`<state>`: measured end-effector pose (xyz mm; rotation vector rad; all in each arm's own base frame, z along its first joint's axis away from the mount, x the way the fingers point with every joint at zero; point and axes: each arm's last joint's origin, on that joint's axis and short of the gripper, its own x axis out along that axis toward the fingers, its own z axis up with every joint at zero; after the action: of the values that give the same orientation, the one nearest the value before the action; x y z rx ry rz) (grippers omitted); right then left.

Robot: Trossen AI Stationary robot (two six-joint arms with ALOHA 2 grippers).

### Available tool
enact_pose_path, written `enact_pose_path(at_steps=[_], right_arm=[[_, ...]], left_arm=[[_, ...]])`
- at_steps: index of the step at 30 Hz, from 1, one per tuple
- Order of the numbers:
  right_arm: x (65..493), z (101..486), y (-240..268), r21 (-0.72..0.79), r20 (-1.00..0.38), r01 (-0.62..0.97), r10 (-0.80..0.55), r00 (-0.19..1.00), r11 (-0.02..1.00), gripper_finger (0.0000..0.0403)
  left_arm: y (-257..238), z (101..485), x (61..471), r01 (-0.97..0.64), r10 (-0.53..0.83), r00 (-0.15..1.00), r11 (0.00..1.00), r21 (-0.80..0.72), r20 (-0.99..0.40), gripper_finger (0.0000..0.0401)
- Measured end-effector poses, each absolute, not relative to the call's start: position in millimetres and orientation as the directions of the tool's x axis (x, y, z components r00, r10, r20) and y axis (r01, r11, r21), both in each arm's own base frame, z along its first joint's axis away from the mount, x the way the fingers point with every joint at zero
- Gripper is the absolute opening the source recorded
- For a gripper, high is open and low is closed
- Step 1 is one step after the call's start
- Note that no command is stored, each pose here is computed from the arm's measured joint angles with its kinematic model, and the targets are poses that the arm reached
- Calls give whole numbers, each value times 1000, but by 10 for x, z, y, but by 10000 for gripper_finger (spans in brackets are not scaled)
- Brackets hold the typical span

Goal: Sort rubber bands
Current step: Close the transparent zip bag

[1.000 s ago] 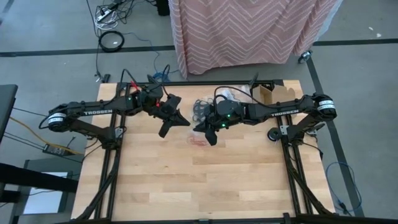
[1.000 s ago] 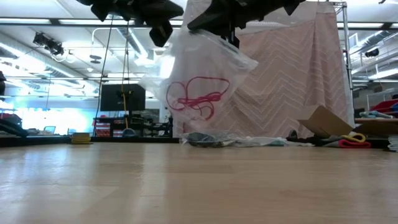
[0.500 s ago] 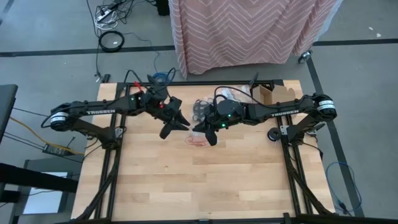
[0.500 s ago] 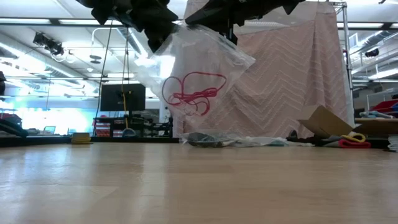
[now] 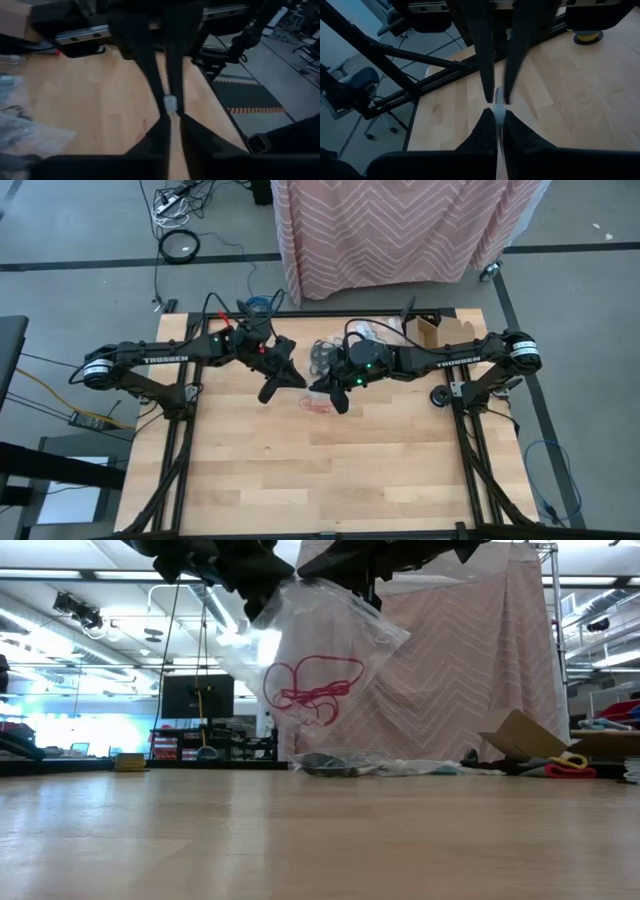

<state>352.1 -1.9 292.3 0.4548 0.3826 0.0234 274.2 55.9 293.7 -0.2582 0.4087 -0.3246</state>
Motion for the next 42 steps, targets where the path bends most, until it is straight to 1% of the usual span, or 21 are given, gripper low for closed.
enact_pose_path(at_steps=[3, 5, 13, 16, 21, 24, 31, 42], right_arm=[[3520, 2925, -18, 434, -354, 58, 111, 929, 899, 0], [3520, 2925, -23, 435, -354, 58, 111, 929, 899, 0], [3525, 2939, -27, 436, -340, 54, 109, 934, 898, 0], [3526, 2943, -27, 441, -336, 54, 109, 935, 896, 0], [3516, 2954, -26, 442, -339, 56, 109, 935, 895, 0], [3515, 2946, -26, 441, -346, 60, 108, 932, 895, 0], [3511, 2916, -23, 441, -370, 69, 111, 922, 895, 0], [3512, 2914, -22, 442, -370, 65, 116, 922, 895, 0]], left_arm=[[555, 2938, 2741, 274, -371, 864, 914, -298, -342, 12], [555, 2940, 2741, 277, -372, 863, 914, -298, -340, 8], [563, 2883, 2784, 279, -380, 855, 911, -305, -353, 66], [572, 2884, 2811, 274, -369, 865, 915, -295, -340, 78], [582, 2914, 2831, 268, -347, 885, 925, -270, -311, 77], [584, 2914, 2827, 262, -347, 880, 924, -279, -325, 76], [567, 2922, 2819, 297, -410, 857, 889, -348, -313, 76], [567, 2928, 2823, 295, -405, 860, 890, -347, -310, 76]])
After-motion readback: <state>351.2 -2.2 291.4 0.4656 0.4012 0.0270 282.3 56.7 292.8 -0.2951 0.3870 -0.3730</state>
